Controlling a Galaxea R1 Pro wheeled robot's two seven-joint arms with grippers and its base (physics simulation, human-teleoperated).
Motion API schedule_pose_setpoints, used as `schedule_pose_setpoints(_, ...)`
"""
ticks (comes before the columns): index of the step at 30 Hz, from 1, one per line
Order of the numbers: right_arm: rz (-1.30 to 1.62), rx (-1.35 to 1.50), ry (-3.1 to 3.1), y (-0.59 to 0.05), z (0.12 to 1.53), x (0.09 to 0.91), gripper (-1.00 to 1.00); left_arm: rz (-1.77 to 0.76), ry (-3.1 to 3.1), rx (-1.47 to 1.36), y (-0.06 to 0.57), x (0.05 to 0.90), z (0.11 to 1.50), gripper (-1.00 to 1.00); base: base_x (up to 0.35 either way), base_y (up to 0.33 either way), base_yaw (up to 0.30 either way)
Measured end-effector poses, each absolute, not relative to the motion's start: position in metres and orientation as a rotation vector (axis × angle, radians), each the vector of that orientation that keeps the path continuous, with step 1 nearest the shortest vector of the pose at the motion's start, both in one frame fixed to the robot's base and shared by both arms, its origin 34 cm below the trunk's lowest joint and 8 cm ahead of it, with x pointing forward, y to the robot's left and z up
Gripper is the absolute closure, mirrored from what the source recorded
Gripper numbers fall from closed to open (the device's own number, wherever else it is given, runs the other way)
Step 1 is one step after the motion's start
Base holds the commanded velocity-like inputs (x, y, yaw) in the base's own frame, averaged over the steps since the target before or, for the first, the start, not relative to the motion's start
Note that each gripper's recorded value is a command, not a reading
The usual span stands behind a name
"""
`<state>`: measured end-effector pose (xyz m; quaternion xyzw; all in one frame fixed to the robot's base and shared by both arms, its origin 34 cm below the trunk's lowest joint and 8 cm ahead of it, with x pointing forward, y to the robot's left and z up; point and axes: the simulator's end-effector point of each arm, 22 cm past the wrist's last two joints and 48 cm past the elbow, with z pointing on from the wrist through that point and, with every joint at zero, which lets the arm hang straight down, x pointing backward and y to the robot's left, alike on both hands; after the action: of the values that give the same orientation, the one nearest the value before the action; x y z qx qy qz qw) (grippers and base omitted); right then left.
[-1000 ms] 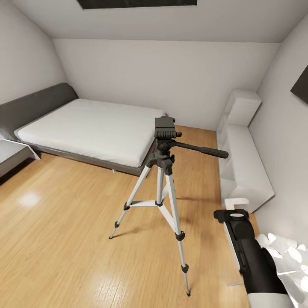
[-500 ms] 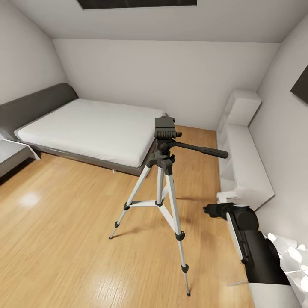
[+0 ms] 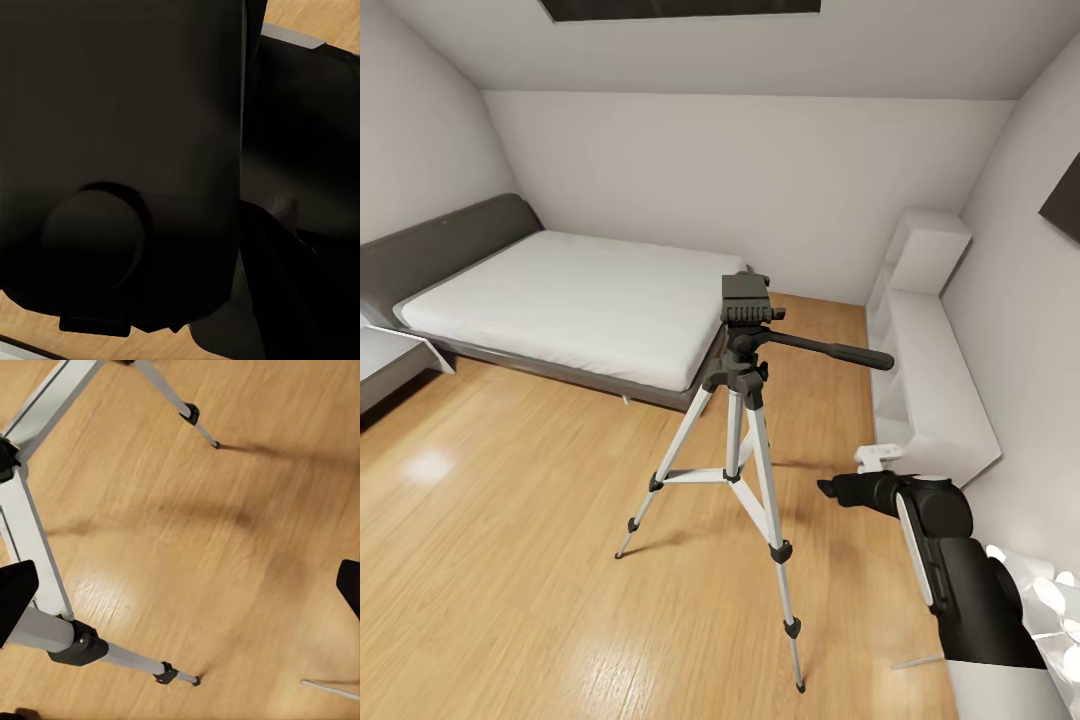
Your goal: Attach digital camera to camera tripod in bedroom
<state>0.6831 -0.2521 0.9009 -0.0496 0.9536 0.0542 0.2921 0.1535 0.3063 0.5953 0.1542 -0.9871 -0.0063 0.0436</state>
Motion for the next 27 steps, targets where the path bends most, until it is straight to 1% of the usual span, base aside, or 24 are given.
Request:
schedule_pose_setpoints(11,0.202,-0.138,2.536,-0.2463,0.9027,0.6822,-1.00,-0.019,-3.018,0.471,0.3063,0.1536,0.5953,1.00,0.000,0.000,0.000)
schedule_pose_setpoints(27,0.172,-0.126,2.548,-0.2542,0.9005,0.6811,-1.00,-0.018,-3.018,0.469,0.3064,0.1537,0.5953,1.00,0.000,0.000,0.000)
